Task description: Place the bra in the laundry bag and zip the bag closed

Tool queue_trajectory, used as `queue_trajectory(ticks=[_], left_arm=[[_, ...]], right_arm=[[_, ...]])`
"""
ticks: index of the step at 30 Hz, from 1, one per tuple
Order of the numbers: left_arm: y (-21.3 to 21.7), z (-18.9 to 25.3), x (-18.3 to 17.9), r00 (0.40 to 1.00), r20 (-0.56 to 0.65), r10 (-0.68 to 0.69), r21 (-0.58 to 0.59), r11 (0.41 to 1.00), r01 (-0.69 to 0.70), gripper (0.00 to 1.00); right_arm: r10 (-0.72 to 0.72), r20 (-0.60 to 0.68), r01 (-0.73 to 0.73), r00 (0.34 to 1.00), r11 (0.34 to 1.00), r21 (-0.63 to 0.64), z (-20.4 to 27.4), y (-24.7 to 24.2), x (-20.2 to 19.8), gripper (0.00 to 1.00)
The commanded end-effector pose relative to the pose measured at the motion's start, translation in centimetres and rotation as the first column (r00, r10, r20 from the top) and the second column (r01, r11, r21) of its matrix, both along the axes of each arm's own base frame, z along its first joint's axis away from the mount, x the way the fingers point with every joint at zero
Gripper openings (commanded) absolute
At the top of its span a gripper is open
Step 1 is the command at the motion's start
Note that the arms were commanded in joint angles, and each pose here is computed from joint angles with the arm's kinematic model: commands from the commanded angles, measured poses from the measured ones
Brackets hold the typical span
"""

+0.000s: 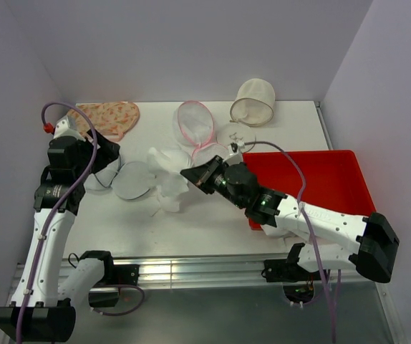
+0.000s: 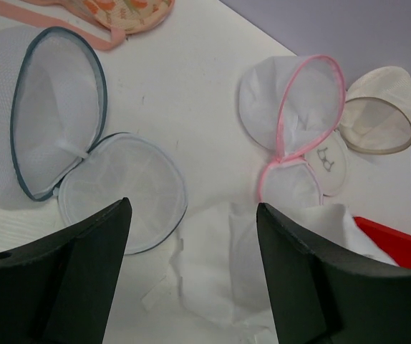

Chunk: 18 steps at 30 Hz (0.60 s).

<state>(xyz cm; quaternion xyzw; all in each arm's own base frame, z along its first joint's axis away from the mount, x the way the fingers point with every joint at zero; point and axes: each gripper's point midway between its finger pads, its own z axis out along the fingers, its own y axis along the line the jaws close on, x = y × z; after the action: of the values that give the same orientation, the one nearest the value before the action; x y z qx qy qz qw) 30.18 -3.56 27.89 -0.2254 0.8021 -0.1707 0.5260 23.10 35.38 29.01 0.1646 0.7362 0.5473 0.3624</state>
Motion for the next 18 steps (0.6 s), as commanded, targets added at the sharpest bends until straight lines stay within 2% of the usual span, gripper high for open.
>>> queue_trajectory(ticks=[1, 2, 8, 18], left_arm=[[-0.6, -0.2, 0.1, 0.999, 0.002, -0.042, -0.007, 0.999, 0.042, 0.77], [-0.7, -0.4, 0.1, 0.999, -0.001, -0.046, -0.01, 0.999, 0.046, 0.76], [-1.5, -1.6, 0.4, 0.997, -0.016, -0.077, -0.042, 0.996, 0.077, 0.75], [-2.5, -4.4, 0.4, 0.992, -0.065, -0.112, -0.074, 0.991, 0.107, 0.73]], right_arm=[[-0.142, -0.045, 0.148, 0.989, 0.966, 0.213, 2.0, -3.0, 1.1, 0.0], [-0.159, -0.073, 0.17, 0.985, 0.968, 0.187, -0.2, -3.6, 1.1, 0.0], [-0.247, -0.169, 0.271, 0.954, 0.953, 0.137, -5.8, -6.8, 1.3, 0.0], [-0.336, -0.225, 0.351, 0.915, 0.936, 0.03, -11.1, -9.3, 2.0, 0.0]])
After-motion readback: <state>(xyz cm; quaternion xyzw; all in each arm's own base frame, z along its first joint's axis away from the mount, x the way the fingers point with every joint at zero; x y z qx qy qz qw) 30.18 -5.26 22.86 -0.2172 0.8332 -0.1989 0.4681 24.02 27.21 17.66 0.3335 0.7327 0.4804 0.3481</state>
